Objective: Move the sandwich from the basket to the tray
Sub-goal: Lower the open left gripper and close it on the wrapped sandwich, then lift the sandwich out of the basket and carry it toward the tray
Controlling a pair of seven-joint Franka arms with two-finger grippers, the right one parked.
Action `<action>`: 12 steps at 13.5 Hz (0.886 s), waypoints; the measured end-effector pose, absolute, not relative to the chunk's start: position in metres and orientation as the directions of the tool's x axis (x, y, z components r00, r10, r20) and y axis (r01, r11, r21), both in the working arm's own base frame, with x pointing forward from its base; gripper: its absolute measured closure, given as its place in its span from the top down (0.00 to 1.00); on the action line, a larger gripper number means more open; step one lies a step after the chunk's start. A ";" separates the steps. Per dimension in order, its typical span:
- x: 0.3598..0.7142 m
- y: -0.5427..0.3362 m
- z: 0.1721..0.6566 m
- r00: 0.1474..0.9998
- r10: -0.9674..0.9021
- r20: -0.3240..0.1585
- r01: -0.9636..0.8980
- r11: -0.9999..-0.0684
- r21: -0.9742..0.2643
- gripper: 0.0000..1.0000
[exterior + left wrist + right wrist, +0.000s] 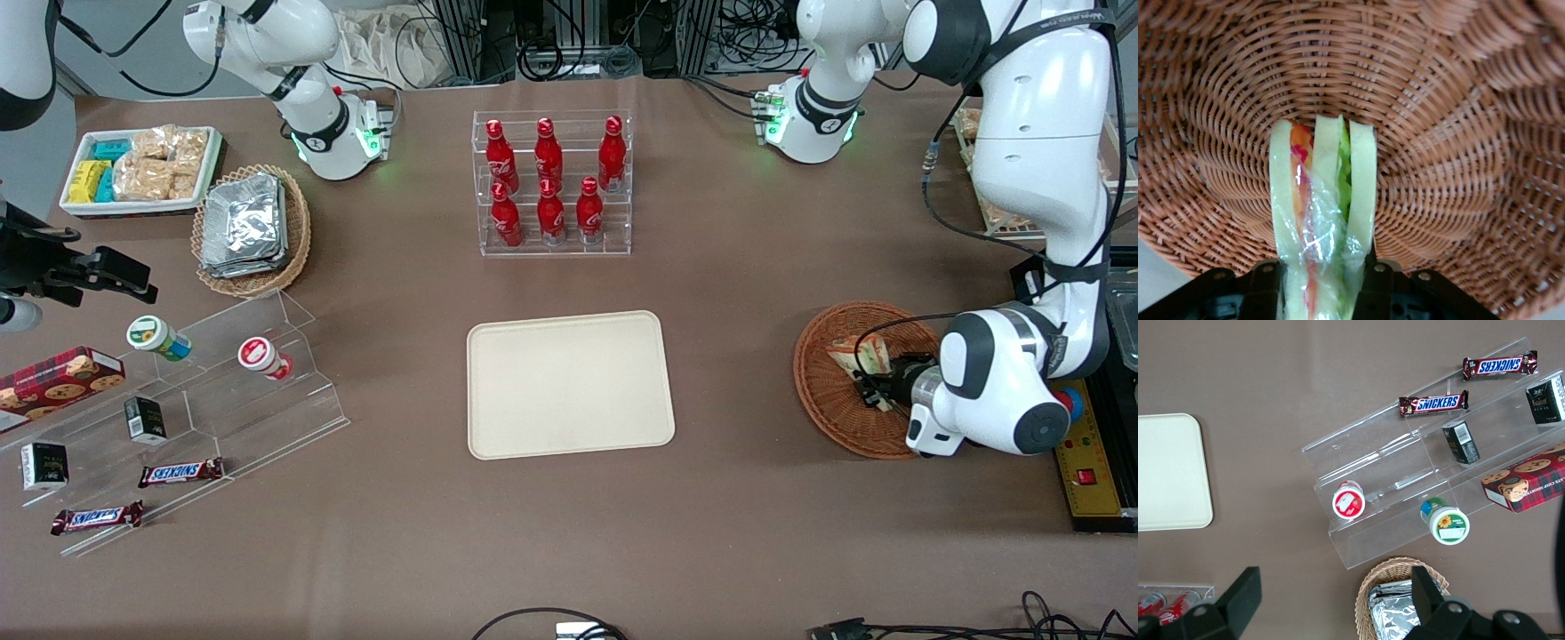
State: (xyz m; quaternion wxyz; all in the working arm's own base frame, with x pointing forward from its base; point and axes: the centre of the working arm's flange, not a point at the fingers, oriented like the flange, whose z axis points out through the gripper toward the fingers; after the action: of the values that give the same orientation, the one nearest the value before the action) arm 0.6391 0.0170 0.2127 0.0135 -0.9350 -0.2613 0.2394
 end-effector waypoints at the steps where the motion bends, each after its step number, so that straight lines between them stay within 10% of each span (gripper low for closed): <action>1: 0.640 0.015 0.222 0.754 0.493 -0.434 0.481 -0.865 -0.145 0.37; 12: 0.629 -0.078 0.399 0.924 0.188 -0.332 0.210 -0.977 0.032 0.37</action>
State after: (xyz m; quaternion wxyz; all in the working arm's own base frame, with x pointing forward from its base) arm 0.6293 -0.0784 0.3986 -0.0333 -0.9803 -0.1015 0.1660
